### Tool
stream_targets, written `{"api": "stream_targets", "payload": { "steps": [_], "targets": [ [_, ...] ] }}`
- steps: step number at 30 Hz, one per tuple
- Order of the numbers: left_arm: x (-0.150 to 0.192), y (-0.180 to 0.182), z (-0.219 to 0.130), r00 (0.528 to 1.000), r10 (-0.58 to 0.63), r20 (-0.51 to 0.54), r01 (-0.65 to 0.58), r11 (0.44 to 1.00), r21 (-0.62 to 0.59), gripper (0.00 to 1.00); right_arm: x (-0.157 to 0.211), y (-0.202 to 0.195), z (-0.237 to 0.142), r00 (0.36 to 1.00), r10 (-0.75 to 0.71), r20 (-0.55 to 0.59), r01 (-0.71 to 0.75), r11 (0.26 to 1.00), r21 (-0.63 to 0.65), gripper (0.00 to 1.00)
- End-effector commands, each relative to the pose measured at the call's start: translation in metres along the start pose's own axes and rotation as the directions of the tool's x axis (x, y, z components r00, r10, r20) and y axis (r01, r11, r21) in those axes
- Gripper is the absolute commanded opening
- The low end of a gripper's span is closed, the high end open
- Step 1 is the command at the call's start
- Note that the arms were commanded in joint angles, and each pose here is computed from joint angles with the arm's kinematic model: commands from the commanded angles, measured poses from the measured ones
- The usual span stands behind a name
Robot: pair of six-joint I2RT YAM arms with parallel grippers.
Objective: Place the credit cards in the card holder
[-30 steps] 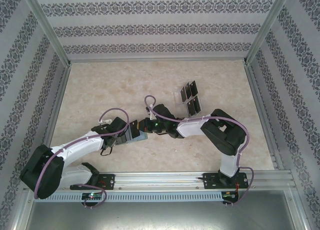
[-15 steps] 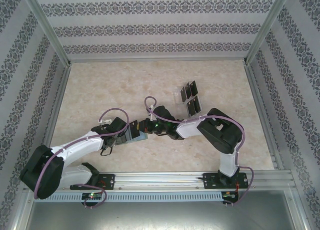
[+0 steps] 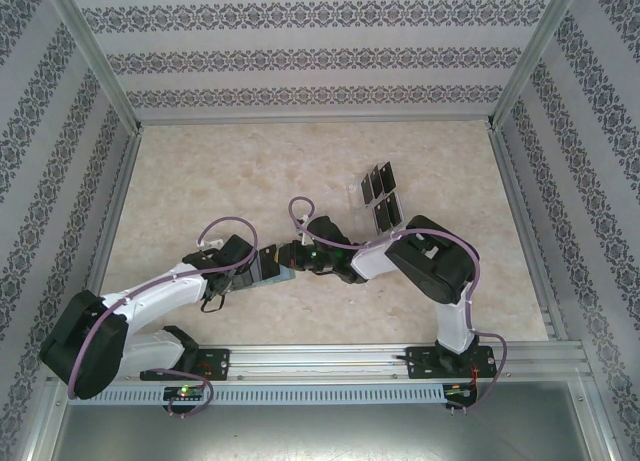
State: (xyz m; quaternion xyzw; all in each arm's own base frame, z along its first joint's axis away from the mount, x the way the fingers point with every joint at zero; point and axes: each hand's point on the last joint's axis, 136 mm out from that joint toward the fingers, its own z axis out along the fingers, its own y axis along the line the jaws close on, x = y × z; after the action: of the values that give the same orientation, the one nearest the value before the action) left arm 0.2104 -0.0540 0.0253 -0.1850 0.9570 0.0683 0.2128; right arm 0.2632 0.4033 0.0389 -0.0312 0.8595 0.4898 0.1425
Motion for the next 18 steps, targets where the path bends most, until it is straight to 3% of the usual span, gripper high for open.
{"api": "stream_targets", "payload": {
  "steps": [1,18],
  "targets": [
    [0.0071,0.0120,0.0008,1.000,0.017,-0.010,-0.017,0.999,-0.048,1.00,0.0102,-0.0076,0.0061,1.000,0.011,-0.017,-0.011,1.000,0.002,0.00],
    [0.0067,0.0151,-0.0006,1.000,0.010,-0.005,-0.010,0.998,-0.060,1.00,0.0102,-0.0088,0.0076,1.000,0.020,-0.020,-0.020,1.000,-0.003,0.00]
  ]
}}
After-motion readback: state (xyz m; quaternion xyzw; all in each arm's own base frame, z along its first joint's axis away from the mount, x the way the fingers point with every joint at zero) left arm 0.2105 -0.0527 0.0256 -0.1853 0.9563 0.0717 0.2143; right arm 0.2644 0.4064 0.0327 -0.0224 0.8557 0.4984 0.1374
